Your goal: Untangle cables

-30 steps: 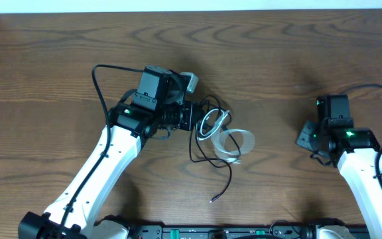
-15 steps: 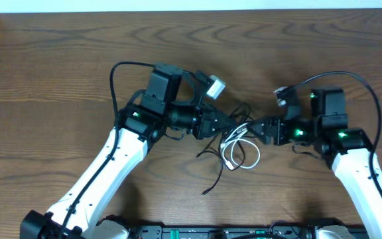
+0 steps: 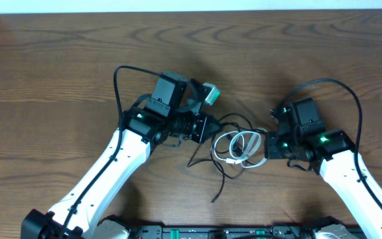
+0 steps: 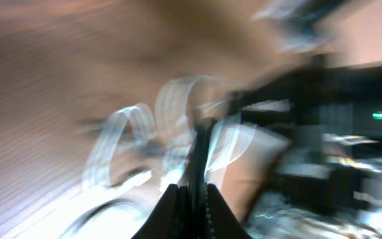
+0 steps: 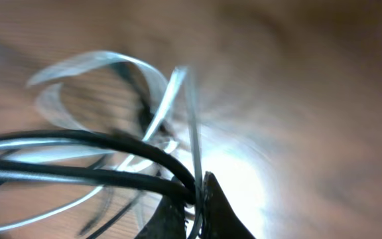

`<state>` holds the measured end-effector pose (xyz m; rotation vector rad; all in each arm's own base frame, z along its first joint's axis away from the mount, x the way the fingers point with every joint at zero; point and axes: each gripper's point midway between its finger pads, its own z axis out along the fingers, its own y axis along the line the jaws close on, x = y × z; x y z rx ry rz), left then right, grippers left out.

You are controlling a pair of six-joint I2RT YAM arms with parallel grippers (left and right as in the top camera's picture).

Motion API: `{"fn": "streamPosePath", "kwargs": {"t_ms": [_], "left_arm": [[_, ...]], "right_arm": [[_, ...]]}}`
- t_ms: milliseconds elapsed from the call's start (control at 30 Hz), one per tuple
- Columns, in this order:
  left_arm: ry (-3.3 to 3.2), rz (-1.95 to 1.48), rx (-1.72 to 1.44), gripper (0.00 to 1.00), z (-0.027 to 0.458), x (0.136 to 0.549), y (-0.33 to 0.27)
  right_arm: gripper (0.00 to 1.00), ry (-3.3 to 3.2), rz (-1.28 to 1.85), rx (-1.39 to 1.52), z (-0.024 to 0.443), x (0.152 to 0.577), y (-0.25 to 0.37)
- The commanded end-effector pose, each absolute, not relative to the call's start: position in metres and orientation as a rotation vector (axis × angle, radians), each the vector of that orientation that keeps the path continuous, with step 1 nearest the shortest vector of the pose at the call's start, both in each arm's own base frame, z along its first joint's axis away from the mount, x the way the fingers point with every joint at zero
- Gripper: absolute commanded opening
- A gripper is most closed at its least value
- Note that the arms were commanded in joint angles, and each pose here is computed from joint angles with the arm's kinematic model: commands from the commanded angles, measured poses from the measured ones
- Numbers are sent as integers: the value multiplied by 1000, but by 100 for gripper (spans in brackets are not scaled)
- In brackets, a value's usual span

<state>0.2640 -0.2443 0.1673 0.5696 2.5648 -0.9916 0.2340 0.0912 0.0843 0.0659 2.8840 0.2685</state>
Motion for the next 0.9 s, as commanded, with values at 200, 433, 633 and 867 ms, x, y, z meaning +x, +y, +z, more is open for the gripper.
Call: {"fn": "streamPosePath", "kwargs": {"t_ms": [200,433,633,867], "left_arm": [[2683,-109,325,10,125,299,-137],[2588,196,-166,8,135,323,-67],[2492,-100,-406,8,160,356,-49],[2263,-297,-314,8,231,365,-56]], "right_arm": [[1,2737,-379,623,85,227,-10],[1,2649,-352,923,84,226,-26],[1,2601,493,271,112,301,81],[1,2384,700,-54,166,311,114]]}}
